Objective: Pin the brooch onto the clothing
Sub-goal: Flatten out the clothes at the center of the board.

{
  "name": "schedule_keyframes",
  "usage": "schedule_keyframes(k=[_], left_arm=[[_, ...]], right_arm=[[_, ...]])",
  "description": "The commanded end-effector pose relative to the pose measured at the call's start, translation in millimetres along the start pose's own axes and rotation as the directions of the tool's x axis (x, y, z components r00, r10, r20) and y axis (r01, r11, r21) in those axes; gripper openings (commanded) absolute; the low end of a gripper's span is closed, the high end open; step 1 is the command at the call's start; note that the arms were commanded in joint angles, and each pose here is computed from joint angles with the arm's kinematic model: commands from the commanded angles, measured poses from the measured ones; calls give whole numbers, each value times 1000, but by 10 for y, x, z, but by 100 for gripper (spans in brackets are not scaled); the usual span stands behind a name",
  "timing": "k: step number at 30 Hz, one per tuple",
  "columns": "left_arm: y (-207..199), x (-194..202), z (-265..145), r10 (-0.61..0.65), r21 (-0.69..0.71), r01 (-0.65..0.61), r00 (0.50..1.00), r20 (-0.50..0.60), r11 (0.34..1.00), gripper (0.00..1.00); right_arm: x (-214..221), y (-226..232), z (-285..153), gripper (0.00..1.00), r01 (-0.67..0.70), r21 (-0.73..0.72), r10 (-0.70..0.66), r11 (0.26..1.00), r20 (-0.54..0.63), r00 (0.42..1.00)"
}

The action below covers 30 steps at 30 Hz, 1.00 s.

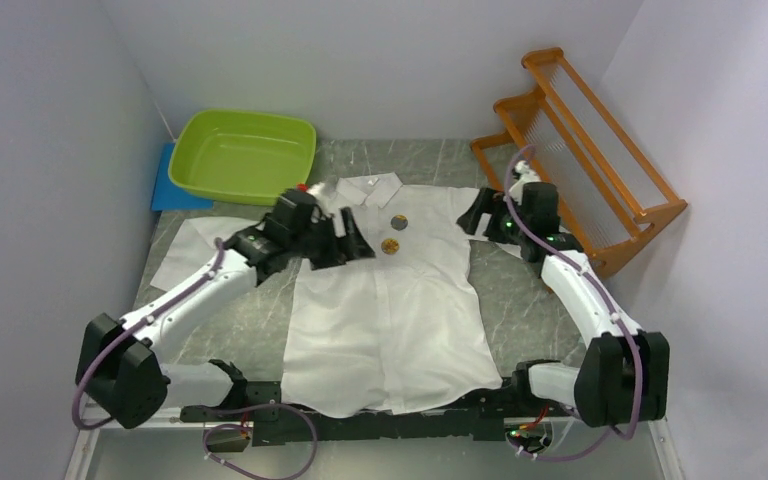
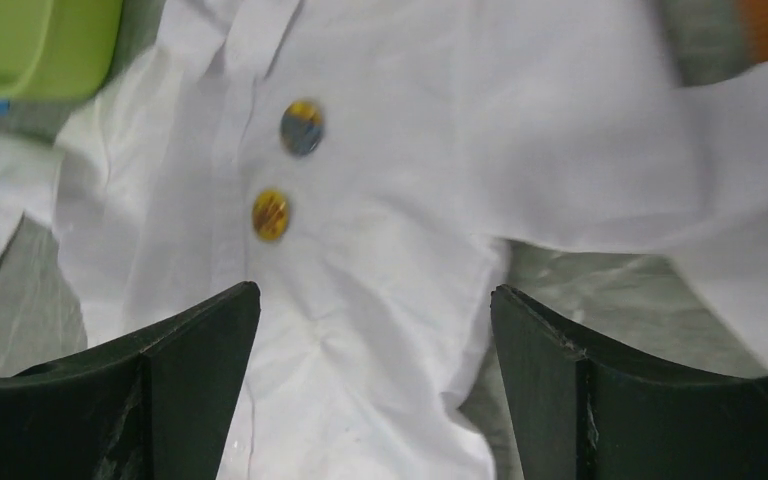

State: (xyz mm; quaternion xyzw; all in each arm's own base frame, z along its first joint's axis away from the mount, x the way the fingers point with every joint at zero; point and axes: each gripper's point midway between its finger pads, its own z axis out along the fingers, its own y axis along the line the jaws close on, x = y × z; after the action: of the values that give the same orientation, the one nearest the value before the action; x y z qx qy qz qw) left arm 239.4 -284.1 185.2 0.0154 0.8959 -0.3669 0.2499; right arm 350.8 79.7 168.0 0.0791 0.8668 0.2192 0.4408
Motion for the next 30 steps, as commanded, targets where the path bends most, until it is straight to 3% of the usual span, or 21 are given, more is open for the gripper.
schedule_keyframes(k=[1,6,12,17,20,24,30], left_arm=[[472,-318,-315,-122,-5,122,990,65,993,87],[1270,-696,-836,-341,-68,363,915,217,929,89],[2329,-849,-1493,-548,-157,648,729,410,745,89],[3011,-807,-1867,-596,-203,802,562,573,562,88],[3288,-838,-1938,-589,-203,844,500,636,497,87],[3539,-957,-1896,-604,-175,879,437,666,444,83],[3884,-1299,-1783,-600,-113,877,409,688,468,77]], right_arm=[[389,424,136,88,94,-130,-109,987,-118,987],[966,532,224,87,52,-95,-76,994,-276,958],[1549,210,159,86,-44,51,60,998,-372,926],[1709,-108,101,87,-70,185,135,980,-367,920],[1703,-228,96,87,-98,225,175,969,-351,920],[1621,-405,105,87,-118,278,208,953,-322,924],[1409,-536,118,88,-132,285,216,949,-285,934]])
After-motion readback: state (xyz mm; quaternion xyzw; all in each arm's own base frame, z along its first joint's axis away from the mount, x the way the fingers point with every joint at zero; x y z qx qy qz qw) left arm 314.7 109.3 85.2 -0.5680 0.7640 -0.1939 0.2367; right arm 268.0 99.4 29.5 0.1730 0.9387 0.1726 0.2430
